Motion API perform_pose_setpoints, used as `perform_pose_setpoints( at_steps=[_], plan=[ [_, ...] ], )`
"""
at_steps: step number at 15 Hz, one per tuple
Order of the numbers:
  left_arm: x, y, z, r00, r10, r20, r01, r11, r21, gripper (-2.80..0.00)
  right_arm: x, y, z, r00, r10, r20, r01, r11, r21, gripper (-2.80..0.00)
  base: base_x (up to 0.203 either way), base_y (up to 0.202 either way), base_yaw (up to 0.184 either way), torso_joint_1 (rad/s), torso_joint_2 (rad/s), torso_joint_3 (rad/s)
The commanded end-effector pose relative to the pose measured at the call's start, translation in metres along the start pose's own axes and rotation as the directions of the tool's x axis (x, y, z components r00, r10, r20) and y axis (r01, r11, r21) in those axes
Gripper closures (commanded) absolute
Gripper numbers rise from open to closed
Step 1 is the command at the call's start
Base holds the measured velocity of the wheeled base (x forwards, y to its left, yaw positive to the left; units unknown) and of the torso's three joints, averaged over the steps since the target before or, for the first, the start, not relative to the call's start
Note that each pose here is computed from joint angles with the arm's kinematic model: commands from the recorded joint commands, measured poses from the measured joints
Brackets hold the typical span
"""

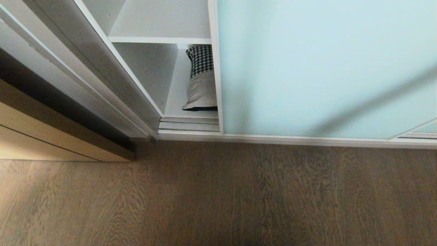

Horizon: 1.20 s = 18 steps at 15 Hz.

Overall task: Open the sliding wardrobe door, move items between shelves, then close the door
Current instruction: Close the door

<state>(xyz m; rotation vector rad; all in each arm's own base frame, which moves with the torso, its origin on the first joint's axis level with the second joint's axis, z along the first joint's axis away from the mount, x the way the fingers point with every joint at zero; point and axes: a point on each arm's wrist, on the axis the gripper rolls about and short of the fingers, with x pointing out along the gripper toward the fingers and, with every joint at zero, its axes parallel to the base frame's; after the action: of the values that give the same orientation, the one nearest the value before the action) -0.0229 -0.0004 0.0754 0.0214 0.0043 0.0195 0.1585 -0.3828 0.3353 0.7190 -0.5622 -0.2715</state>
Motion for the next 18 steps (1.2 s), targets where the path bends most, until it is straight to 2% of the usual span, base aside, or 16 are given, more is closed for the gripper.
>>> perform_pose_setpoints(
  at_steps=[1,5,7,11,15,18],
  plan=[
    [0.0,0.0,0.0,1.0,0.0,-0.002,0.0,1.0,0.0,0.0,0.014,-0.042,-0.026,0.997,-0.028,-0.07,0.033,0.997,0.071,0.0,0.0,0.0,0.0,0.0,0.0,0.0],
    [0.0,0.0,0.0,1.0,0.0,-0.002,0.0,1.0,0.0,0.0,0.031,-0.057,-0.057,0.989,-0.017,-0.149,0.037,0.991,0.13,0.0,0.0,0.0,0.0,0.0,0.0,0.0],
    [0.0,0.0,0.0,1.0,0.0,-0.002,0.0,1.0,0.0,0.0,0.037,-0.055,-0.069,0.986,-0.01,-0.168,0.035,0.989,0.147,0.0,0.0,0.0,0.0,0.0,0.0,0.0],
    [0.0,0.0,0.0,1.0,0.0,-0.002,0.0,1.0,0.0,0.0,0.042,-0.051,-0.076,0.983,0.006,-0.181,0.024,0.987,0.16,0.0,0.0,0.0,0.0,0.0,0.0,0.0],
    [0.0,0.0,0.0,1.0,0.0,-0.002,0.0,1.0,0.0,0.0,0.045,-0.042,-0.08,0.982,0.021,-0.19,0.036,0.956,0.291,0.0,0.0,0.0,0.0,0.0,0.0,0.0],
    [0.0,0.0,0.0,1.0,0.0,-0.002,0.0,1.0,0.0,0.0,0.045,-0.031,-0.085,0.979,0.029,-0.204,0.038,0.948,0.317,0.0,0.0,0.0,0.0,0.0,0.0,0.0]
  ],
)
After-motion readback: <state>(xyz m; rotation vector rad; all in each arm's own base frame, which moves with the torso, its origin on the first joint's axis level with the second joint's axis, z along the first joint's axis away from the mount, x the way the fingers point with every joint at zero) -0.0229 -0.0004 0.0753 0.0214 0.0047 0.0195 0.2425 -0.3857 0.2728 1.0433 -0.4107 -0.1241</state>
